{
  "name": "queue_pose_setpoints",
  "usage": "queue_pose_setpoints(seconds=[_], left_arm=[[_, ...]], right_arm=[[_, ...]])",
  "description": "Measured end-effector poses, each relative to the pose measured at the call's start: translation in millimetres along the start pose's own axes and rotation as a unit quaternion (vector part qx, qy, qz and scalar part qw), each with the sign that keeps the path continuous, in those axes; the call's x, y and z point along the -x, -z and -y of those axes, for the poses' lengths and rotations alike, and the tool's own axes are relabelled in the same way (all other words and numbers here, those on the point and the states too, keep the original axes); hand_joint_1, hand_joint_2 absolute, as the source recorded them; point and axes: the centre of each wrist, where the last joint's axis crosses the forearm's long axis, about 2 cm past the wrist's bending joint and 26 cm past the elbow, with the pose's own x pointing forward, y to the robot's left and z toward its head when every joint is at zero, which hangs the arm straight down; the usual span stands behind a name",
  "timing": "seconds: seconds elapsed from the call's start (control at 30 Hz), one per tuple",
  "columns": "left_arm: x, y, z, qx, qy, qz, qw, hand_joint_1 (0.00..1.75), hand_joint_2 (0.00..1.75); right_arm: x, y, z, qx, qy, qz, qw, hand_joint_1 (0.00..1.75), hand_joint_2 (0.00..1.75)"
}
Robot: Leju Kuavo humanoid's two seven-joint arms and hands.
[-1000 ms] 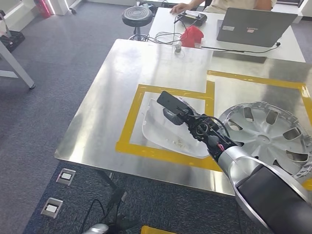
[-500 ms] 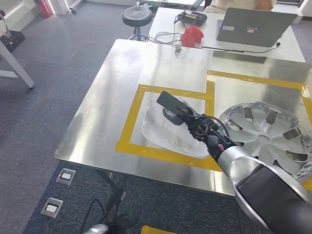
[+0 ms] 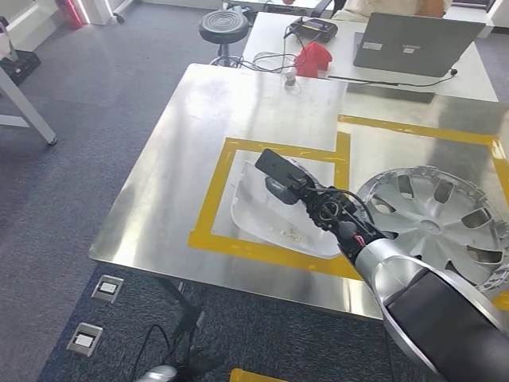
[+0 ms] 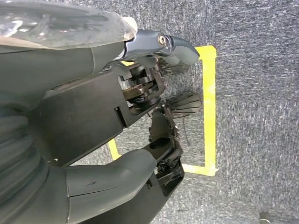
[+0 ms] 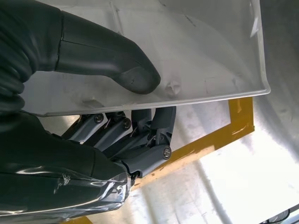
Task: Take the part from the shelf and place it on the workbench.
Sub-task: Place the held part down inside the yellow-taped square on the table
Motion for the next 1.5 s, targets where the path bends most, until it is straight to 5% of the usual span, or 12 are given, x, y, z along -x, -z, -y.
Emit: queue_pose_setpoints(seconds=[0.9,1.03,1.43,1.5], left_arm=[[-3.5,0.2,-1.8,-0.053,0.026,0.021,0.998,0.0,1.75],[-3.1,0.2,-1.7,-0.052,0.018,0.015,0.998,0.0,1.75],[-2.6,0.2,-1.8,-0.052,0.015,0.007,0.998,0.0,1.75],[-2.6,0.2,-1.7,-0.049,0.015,0.006,0.999,0.0,0.87]], right_arm=[[0.8,-0.3,0.3,0.005,0.0,-0.001,1.0,1.75,1.75],[0.7,-0.2,0.3,0.005,0.0,-0.001,1.0,0.0,0.0],[1.3,-0.4,0.4,0.006,0.001,-0.001,1.0,0.0,0.0],[1.4,-0.4,0.4,0.006,0.001,-0.001,1.0,0.0,0.0]])
